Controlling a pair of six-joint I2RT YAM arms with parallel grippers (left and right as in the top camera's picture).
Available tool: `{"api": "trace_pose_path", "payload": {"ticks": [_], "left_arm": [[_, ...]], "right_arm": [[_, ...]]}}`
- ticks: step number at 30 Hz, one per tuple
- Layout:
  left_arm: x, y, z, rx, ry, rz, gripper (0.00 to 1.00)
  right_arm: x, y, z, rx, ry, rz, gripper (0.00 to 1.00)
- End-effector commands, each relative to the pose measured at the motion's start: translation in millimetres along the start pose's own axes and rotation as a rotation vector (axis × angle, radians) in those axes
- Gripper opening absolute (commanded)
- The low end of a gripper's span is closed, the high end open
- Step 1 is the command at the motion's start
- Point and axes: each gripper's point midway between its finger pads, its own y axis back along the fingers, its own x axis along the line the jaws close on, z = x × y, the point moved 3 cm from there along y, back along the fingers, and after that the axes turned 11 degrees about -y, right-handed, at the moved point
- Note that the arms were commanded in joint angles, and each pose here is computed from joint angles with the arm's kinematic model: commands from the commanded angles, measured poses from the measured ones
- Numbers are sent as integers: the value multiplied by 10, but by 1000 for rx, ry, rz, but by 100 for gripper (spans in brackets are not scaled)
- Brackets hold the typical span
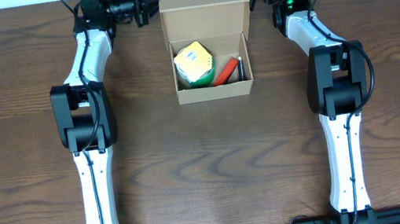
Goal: Pack container
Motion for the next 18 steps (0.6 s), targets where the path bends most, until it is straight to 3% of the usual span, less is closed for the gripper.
{"api": "trace_pose_path", "payload": {"ticks": [1, 7, 18], "left_arm": [[-135, 57, 27, -53, -169, 61, 5], [6, 262, -216, -65, -241, 367, 6], [-410, 436, -375, -67, -349, 472, 5]], "right_arm": [[99, -54, -3, -3, 51, 9, 2], [64, -67, 74, -34, 67, 12, 2], [-15, -374, -7, 1, 100, -5, 2]]}}
